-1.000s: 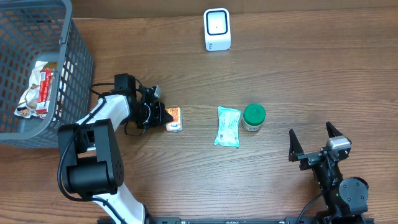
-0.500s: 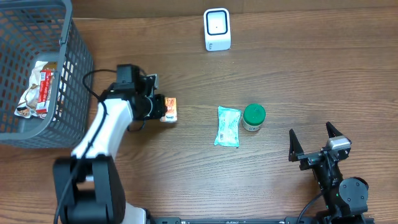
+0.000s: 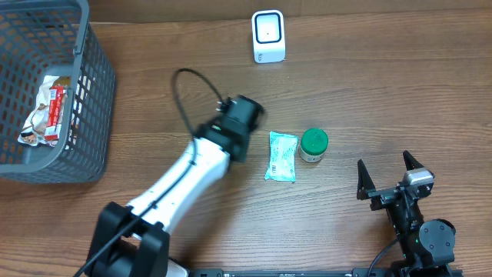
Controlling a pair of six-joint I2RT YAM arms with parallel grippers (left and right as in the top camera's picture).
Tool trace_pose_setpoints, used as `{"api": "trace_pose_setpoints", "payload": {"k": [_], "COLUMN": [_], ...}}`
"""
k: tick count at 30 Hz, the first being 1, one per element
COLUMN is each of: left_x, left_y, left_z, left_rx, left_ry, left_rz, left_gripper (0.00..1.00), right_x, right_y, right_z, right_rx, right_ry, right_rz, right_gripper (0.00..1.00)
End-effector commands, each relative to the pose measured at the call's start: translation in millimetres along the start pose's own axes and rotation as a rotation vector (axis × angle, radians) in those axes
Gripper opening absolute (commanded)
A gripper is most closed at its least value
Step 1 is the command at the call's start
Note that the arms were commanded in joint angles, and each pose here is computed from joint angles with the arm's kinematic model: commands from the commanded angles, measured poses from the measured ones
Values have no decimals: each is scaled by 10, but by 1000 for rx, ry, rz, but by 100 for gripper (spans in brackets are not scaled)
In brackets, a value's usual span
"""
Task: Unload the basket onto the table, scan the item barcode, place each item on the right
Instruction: 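Carry the orange pack right toward the green wipes packet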
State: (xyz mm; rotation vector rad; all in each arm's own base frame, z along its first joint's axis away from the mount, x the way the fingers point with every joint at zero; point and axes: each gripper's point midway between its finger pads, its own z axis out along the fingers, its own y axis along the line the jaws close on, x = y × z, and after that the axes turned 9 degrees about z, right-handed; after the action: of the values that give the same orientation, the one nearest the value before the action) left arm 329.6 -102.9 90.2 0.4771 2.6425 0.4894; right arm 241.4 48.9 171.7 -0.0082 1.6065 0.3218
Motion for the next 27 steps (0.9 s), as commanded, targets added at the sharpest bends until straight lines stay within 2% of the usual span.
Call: {"api": "trace_pose_setpoints", "payload": {"k": [1, 7, 18, 27], "left_x": [-146, -167, 33, 68], "left_y": [216, -2, -325, -462], "left_z": [-282, -341, 124, 199], "left_rx": [-286, -310, -357, -286], "left_ry": [-114, -155, -42, -22], "left_rz": [-37, -23, 102, 79], "left_gripper": [4, 4, 4, 7], "right_x": [16, 17, 16, 16], "right_y": [-17, -18, -17, -17], "right_z": [2, 2, 2, 2], "right_rx": [6, 6, 6, 6], "right_ry": [-4, -4, -4, -4], "right_rz": [-1, -1, -1, -1], "right_gripper": [100, 100, 100, 100]}}
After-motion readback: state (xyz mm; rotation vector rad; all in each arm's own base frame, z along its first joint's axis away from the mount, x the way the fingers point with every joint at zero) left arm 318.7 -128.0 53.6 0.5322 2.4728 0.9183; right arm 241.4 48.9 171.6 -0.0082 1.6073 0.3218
